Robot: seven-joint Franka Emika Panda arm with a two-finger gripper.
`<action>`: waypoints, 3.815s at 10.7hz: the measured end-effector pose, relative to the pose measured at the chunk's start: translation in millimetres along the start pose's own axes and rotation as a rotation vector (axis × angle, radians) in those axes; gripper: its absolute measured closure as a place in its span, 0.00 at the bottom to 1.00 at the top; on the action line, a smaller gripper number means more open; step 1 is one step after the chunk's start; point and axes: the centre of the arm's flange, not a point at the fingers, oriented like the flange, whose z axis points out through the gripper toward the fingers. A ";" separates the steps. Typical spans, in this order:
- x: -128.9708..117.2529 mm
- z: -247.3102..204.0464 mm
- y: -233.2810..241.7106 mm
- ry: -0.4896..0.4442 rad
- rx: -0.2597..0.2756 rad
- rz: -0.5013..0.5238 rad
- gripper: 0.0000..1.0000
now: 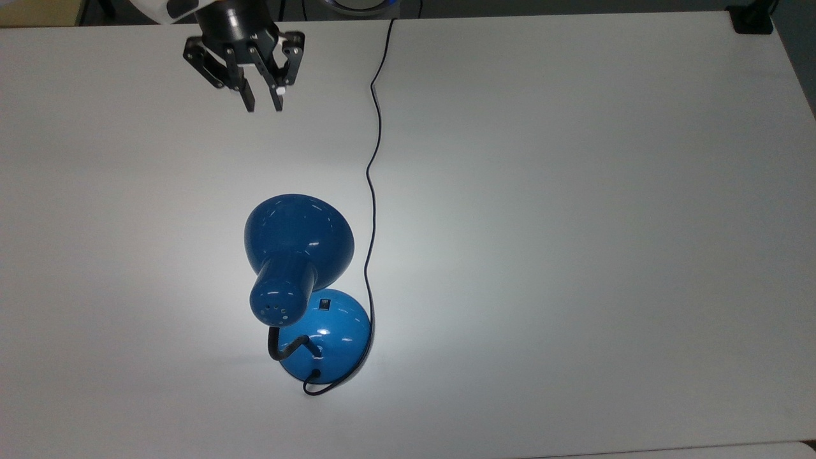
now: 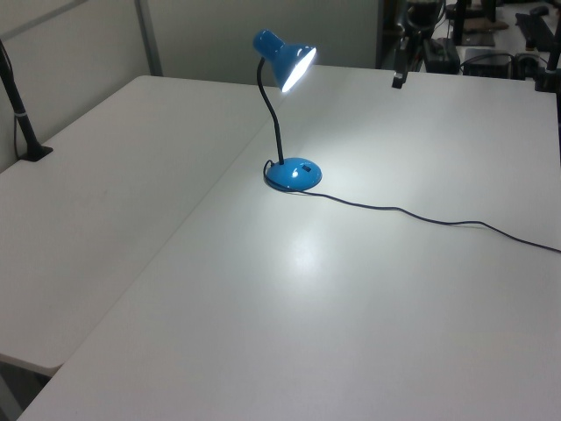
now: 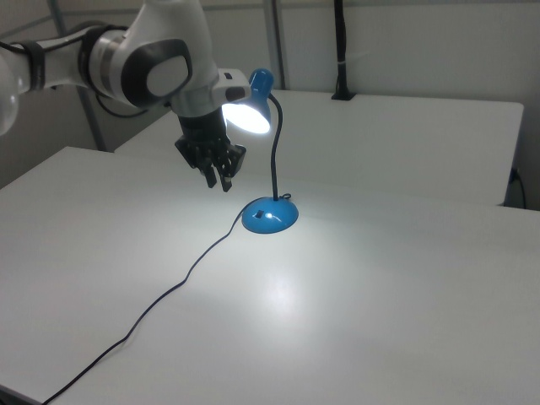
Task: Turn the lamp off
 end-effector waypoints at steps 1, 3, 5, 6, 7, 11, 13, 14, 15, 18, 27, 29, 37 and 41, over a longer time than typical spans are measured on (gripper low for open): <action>11.5 18.9 -7.2 0.019 -0.010 -0.013 0.84; 32.3 56.3 -24.4 0.063 -0.027 -0.031 0.99; 50.3 87.6 -37.1 0.133 -0.040 -0.014 0.99; 58.5 105.8 -44.7 0.167 -0.051 -0.007 1.00; 64.9 126.1 -51.6 0.191 -0.061 -0.005 1.00; 80.1 192.7 -53.9 0.295 -0.108 -0.018 1.00; 84.4 214.6 -56.9 0.352 -0.124 -0.024 1.00; 84.8 221.3 -57.9 0.354 -0.125 -0.019 1.00; 86.5 224.1 -58.6 0.354 -0.126 -0.019 1.00; 99.6 229.7 -62.7 0.371 -0.128 -0.010 1.00; 103.2 238.8 -79.8 0.368 -0.128 -0.038 1.00; 100.5 241.2 -83.1 0.360 -0.135 -0.056 1.00; 58.0 246.0 -91.4 0.229 -0.108 -0.027 0.96; 13.4 103.7 -75.7 -0.091 -0.061 0.058 0.56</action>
